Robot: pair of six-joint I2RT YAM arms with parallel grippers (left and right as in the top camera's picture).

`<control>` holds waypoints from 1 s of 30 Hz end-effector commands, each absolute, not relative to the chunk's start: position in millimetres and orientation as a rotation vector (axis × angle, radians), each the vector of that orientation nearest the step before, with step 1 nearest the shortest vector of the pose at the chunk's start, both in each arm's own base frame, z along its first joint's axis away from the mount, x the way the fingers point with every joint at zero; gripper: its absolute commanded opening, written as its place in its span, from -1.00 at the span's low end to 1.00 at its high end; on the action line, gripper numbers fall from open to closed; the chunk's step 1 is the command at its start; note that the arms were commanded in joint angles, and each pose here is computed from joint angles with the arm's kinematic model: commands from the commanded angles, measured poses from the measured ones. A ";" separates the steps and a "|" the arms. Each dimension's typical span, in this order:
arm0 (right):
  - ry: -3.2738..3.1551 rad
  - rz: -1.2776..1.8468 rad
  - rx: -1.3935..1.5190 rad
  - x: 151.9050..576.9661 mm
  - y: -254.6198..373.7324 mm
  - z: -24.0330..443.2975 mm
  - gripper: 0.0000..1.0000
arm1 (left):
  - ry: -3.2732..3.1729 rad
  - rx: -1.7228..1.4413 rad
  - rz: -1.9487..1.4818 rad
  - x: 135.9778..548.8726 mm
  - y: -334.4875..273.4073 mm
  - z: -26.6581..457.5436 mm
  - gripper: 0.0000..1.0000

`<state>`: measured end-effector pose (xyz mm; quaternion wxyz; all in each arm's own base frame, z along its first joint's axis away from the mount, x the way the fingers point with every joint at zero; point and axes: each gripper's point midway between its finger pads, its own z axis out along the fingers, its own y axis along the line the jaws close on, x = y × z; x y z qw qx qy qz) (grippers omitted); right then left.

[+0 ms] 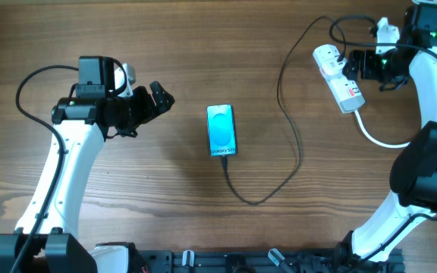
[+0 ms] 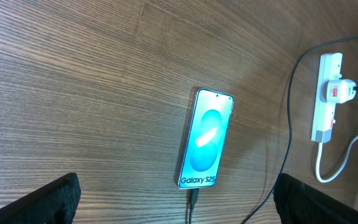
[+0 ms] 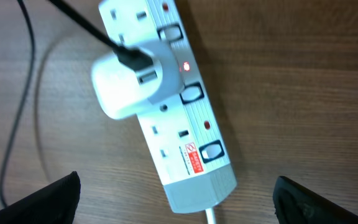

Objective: Plug charger to phone and switch on socket
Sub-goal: 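Press the socket switch beside the charger adapter down with the right gripper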

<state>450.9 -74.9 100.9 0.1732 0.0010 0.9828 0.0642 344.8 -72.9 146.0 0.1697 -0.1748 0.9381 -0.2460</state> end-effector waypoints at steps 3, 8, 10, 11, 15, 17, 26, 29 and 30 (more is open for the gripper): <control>2.790 0.111 -0.061 451.8 -82.4 94.0 0.99 | 2.656 -0.474 -0.681 345.6 -70.2 148.2 1.00; 2.707 0.078 -0.070 470.9 -87.1 101.5 0.99 | 2.656 -0.474 -0.681 345.6 -70.2 148.2 1.00; 2.680 0.067 -0.072 477.0 -88.6 104.3 1.00 | 2.656 -0.474 -0.681 345.6 -70.2 148.2 1.00; 2.669 0.063 -0.073 479.5 -89.2 105.5 0.99 | 2.656 -0.474 -0.681 345.6 -70.2 148.2 1.00; 2.644 0.053 -0.075 485.1 -90.6 108.3 0.99 | 2.656 -0.474 -0.681 345.6 -70.2 148.2 1.00; 2.643 0.053 -0.075 485.2 -90.7 108.4 0.99 | 2.656 -0.474 -0.681 345.6 -70.2 148.2 1.00; 2.643 0.053 -0.075 485.2 -90.7 108.4 0.99 | 2.656 -0.474 -0.681 345.6 -70.2 148.2 1.00; 2.643 0.053 -0.076 485.2 -90.7 108.4 1.00 | 2.656 -0.474 -0.681 345.6 -70.2 148.2 1.00; 2.643 0.053 -0.075 485.2 -90.7 108.4 0.99 | 2.656 -0.474 -0.681 345.6 -70.2 148.2 1.00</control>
